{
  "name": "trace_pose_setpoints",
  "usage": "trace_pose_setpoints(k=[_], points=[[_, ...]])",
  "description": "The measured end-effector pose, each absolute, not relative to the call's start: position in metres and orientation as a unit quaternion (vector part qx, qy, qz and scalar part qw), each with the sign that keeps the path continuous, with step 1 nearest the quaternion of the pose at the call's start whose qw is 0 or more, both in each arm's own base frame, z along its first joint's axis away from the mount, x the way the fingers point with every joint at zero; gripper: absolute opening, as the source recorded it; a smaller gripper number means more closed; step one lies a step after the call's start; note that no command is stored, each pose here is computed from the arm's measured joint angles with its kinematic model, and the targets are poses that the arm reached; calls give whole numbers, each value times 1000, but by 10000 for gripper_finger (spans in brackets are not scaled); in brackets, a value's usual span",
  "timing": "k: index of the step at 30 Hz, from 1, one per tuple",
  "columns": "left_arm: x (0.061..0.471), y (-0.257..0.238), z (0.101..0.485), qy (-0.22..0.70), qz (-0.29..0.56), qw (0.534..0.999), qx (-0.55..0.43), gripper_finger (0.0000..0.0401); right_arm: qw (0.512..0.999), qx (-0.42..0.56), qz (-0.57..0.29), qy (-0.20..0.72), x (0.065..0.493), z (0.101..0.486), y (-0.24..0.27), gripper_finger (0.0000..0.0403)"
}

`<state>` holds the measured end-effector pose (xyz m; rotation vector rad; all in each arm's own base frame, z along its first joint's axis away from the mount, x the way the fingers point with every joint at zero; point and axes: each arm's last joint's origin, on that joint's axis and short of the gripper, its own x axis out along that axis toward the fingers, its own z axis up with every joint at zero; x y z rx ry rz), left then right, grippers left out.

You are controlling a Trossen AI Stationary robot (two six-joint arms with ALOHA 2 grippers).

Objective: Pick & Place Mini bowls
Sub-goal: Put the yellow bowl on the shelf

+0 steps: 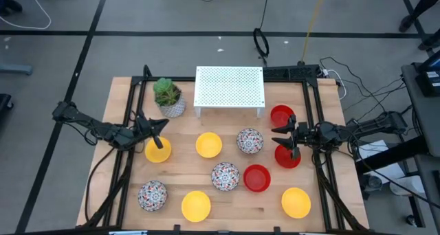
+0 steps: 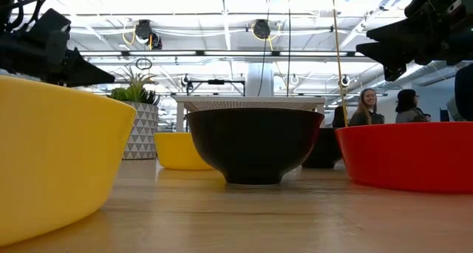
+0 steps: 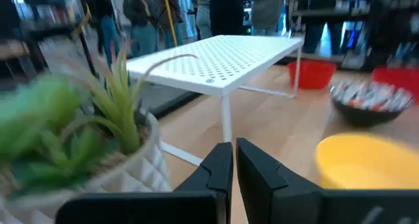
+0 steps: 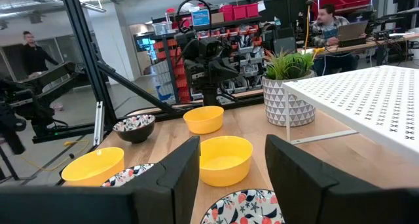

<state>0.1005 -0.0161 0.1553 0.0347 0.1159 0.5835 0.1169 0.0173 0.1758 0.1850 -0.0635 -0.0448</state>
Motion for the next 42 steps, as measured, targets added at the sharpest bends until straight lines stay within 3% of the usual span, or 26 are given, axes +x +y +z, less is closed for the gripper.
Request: trace_pose_setpoints(k=[5, 13, 26, 42], points=[[101, -16, 155, 88, 280, 948, 122, 21, 995, 92, -22, -32, 117, 176, 17, 160], [101, -16, 155, 88, 280, 948, 120, 21, 995, 92, -22, -32, 117, 176, 17, 160], [103, -19, 157, 10, 237, 957, -166, 21, 995, 92, -22, -32, 117, 176, 17, 160], [104, -16, 165, -30, 251, 949, -186, 21, 995, 92, -22, -32, 117, 176, 17, 160]])
